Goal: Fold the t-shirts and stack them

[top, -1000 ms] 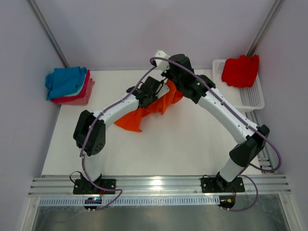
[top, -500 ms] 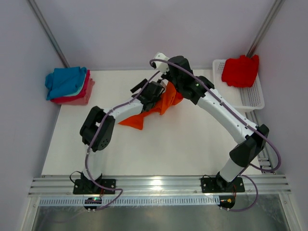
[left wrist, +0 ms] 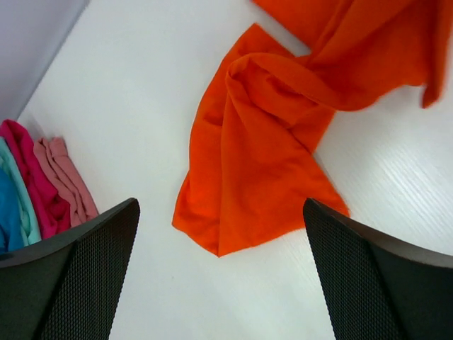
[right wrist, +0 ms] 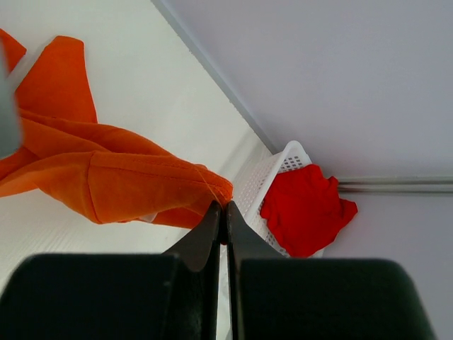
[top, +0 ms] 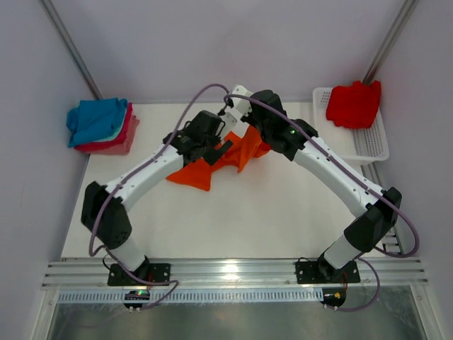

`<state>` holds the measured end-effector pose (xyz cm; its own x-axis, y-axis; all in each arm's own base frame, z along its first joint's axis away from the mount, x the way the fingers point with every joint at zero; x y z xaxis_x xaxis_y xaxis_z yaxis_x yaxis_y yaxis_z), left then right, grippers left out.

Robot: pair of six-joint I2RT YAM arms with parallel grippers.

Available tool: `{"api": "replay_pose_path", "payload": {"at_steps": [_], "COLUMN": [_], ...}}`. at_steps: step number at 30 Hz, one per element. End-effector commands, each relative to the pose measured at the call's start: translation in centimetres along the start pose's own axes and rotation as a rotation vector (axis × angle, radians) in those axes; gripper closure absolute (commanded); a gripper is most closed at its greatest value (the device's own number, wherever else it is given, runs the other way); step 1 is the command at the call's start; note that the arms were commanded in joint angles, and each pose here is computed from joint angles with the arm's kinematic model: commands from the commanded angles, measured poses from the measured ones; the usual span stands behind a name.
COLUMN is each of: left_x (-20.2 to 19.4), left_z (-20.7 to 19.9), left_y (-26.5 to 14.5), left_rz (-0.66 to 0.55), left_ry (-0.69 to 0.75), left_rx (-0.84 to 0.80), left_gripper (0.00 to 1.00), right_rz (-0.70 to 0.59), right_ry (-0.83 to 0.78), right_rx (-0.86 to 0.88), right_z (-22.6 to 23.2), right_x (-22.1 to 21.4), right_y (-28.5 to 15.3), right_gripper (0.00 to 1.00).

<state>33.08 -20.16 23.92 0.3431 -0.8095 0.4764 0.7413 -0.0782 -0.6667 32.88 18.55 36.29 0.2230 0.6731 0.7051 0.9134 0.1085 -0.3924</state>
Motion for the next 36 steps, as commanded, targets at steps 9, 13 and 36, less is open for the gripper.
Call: {"api": "replay_pose_path", "payload": {"at_steps": [9, 13, 36], "left_x": [-4.1, -4.4, -5.2], "left_z": [-4.5, -6.3, -10.2], "left_y": [-6.7, -3.9, 3.0], "left_rz": [-0.134, -0.074, 0.100], "left_ry": [-0.003, -0.004, 0.068], "left_rx": [-0.546, -0.551, -0.433], "left_gripper": [0.03, 0.05, 0.16], "right_rz": [-0.058, -0.062, -0.058], "right_ry": [0.082, 0.084, 0.066], "right_rx": [-0.057, -0.067, -0.089], "right_z": [-1.2, -1.3, -1.5], "right_x": [1.5, 1.7, 1.1], "right_y": [-0.5, -0.5, -0.9], "right_gripper": [0.97, 0.97, 0.97]}}
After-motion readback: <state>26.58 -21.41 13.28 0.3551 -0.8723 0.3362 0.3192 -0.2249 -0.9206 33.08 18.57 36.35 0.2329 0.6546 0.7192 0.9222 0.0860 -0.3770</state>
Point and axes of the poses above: each gripper's point midway between its finger pads, its own y axis out along the fingers, its own z axis along the line the jaws close on, x = y × z, the point moved 9 cm from there along -y, back along the fingers, and after that the axes turned 10 degrees about y, right-handed, at the moved point
